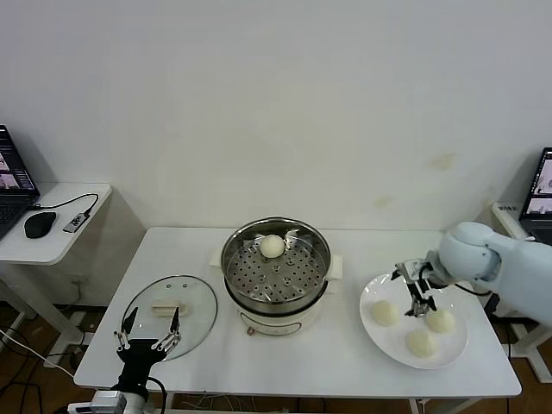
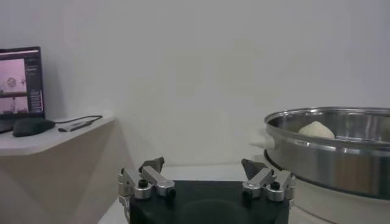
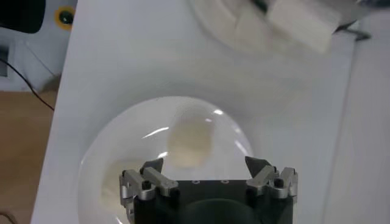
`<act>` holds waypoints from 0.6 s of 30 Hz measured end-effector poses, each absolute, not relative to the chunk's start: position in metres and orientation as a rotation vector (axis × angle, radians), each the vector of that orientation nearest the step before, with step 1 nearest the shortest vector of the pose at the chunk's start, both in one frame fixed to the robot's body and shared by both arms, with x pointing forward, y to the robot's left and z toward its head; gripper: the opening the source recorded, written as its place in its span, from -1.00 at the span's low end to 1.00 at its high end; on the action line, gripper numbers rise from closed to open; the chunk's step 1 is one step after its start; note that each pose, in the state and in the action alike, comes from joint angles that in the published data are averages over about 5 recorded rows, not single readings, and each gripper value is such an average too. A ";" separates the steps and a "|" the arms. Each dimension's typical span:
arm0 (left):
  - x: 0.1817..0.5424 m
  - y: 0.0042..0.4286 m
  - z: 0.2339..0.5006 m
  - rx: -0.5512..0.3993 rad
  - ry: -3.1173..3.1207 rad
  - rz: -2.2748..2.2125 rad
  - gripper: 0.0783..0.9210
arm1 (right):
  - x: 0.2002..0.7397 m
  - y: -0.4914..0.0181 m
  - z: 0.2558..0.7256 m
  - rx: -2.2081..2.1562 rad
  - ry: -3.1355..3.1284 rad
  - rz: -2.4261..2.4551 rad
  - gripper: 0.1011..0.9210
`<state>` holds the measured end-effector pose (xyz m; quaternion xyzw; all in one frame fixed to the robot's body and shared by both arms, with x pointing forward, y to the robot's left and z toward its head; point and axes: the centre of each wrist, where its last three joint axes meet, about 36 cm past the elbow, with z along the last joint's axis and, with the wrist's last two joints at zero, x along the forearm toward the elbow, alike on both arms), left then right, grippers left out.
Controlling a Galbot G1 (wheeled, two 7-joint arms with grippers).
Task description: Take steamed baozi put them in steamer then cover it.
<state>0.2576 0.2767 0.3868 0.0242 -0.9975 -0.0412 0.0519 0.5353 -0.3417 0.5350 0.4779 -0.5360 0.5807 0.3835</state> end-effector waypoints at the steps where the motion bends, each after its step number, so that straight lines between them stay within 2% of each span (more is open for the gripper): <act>1: 0.257 0.277 0.387 0.076 -3.033 -0.126 0.77 | 0.536 -0.343 0.531 1.214 -1.366 1.476 0.76; 18: 0.260 0.285 0.384 0.095 -3.030 -0.153 0.77 | 0.550 -0.349 0.470 1.203 -1.372 1.429 0.76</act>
